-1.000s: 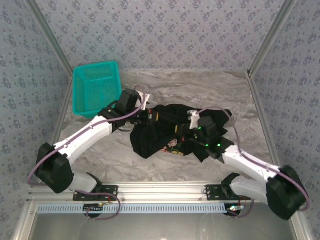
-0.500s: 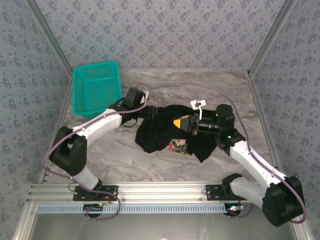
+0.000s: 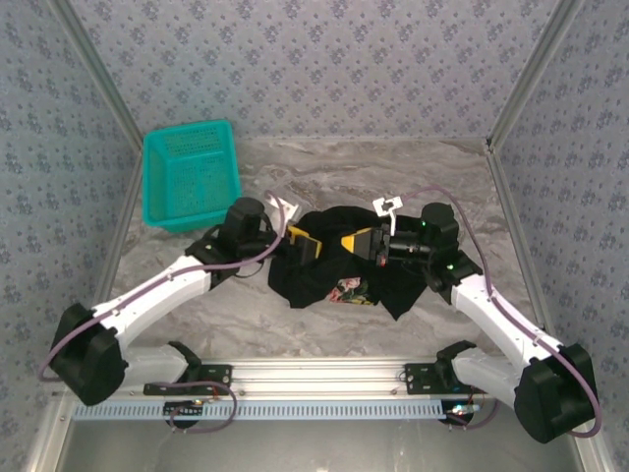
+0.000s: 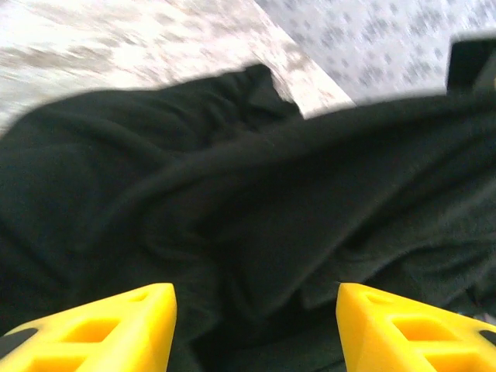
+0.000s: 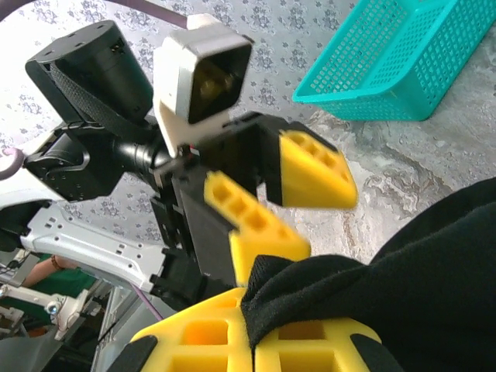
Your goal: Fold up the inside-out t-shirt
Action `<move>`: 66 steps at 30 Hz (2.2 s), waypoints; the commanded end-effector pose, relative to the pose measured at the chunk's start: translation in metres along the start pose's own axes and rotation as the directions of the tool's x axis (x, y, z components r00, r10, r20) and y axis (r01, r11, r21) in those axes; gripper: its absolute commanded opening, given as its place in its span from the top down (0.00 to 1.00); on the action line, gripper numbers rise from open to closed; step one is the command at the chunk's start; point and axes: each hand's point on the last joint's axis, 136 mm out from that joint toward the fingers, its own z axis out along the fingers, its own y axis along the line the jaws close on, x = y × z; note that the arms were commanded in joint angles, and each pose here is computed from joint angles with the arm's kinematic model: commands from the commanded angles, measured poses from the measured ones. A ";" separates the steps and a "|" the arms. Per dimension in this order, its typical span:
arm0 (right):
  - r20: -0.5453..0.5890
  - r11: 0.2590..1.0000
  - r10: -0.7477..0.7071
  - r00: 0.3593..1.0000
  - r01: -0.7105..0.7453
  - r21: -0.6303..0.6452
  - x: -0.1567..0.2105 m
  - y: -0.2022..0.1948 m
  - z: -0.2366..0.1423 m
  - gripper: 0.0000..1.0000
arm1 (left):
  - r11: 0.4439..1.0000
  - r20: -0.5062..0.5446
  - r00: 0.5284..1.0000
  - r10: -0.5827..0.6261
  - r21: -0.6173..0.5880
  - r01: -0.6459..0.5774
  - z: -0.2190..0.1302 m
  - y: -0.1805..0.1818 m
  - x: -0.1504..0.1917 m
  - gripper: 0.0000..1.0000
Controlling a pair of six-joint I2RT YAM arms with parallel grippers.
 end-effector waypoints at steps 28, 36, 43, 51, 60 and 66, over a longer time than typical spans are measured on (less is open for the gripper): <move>-0.037 0.585 -0.063 0.997 0.067 0.808 -0.023 -0.112 -0.072 0.97 | 0.923 0.028 0.992 0.126 0.362 -0.128 -0.029 -0.091 -0.037 1.00; -0.259 0.299 -0.053 0.964 0.262 0.917 -0.030 -0.115 -0.102 0.63 | 0.935 0.046 0.957 -0.287 0.232 0.269 -0.033 -0.042 -0.074 1.00; -0.278 0.656 -0.309 0.909 0.416 0.630 -0.013 -0.036 -0.043 0.46 | 0.907 0.025 0.928 -0.372 0.221 0.357 -0.034 -0.041 -0.080 1.00; -0.149 0.813 -0.239 0.960 0.281 0.510 0.011 -0.037 0.026 0.34 | 0.906 0.014 0.927 -0.375 0.218 0.363 -0.039 -0.051 -0.083 1.00; -0.119 0.830 -0.236 0.964 0.264 0.491 0.004 -0.057 0.046 0.59 | 0.918 -0.011 0.942 -0.335 0.221 0.329 -0.043 -0.058 -0.077 1.00; -0.057 0.955 -0.273 0.960 0.278 0.101 0.008 -0.008 0.024 0.98 | 0.913 0.049 0.912 -0.406 0.072 0.403 -0.050 -0.010 -0.075 1.00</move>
